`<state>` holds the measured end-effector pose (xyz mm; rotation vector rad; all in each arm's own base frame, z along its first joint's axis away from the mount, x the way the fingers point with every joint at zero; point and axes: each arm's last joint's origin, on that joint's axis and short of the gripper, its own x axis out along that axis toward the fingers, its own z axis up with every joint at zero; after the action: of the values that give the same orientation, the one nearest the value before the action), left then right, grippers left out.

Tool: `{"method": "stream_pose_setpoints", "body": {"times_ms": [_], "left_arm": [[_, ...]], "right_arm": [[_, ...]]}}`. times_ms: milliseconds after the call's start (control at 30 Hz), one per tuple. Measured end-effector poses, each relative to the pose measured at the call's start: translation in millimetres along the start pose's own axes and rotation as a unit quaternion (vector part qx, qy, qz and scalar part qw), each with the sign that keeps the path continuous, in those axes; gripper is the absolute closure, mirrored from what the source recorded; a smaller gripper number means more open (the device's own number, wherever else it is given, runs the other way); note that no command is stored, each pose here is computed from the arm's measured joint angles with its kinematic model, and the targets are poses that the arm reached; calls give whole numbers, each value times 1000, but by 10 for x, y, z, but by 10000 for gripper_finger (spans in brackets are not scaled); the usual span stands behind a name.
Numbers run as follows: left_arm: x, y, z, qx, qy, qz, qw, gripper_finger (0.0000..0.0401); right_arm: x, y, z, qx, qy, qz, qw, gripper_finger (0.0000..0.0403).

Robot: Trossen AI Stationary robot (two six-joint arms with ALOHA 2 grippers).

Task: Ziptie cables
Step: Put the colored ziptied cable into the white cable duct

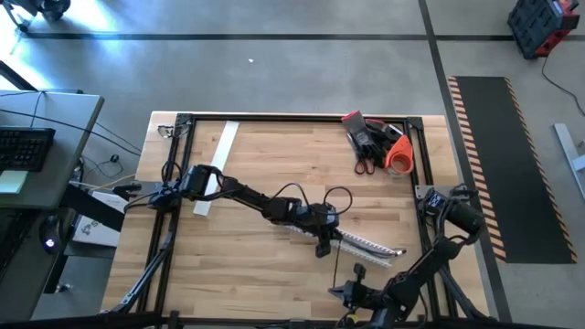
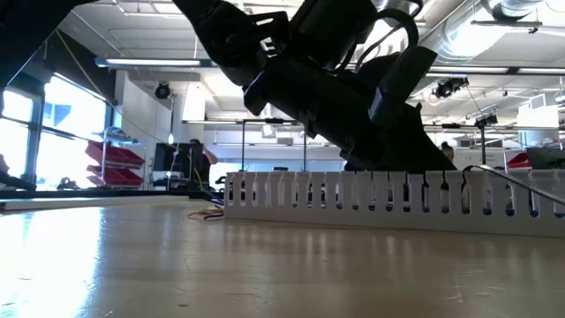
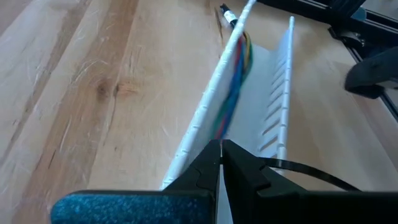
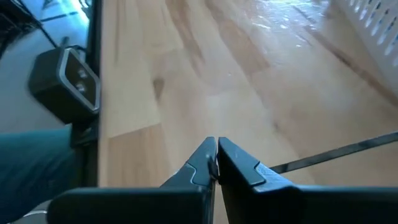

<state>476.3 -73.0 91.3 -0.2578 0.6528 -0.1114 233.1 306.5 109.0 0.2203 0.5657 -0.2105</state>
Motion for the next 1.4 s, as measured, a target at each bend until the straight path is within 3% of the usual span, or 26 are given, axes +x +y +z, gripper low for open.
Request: {"method": "stream_pose_setpoints", "body": {"times_ms": [467,1167,1400], "left_arm": [[77,20,-77,2,-1,0,1000,401],[89,-12,-143,27,12,26,999,401],[105,-38,-167,34,9,35,999,401]], "right_arm": [[-33,29,-16,7,0,9,1000,403],[-145,275,241,-71,-5,9,997,403],[-20,140,203,-80,18,-2,997,403]]}}
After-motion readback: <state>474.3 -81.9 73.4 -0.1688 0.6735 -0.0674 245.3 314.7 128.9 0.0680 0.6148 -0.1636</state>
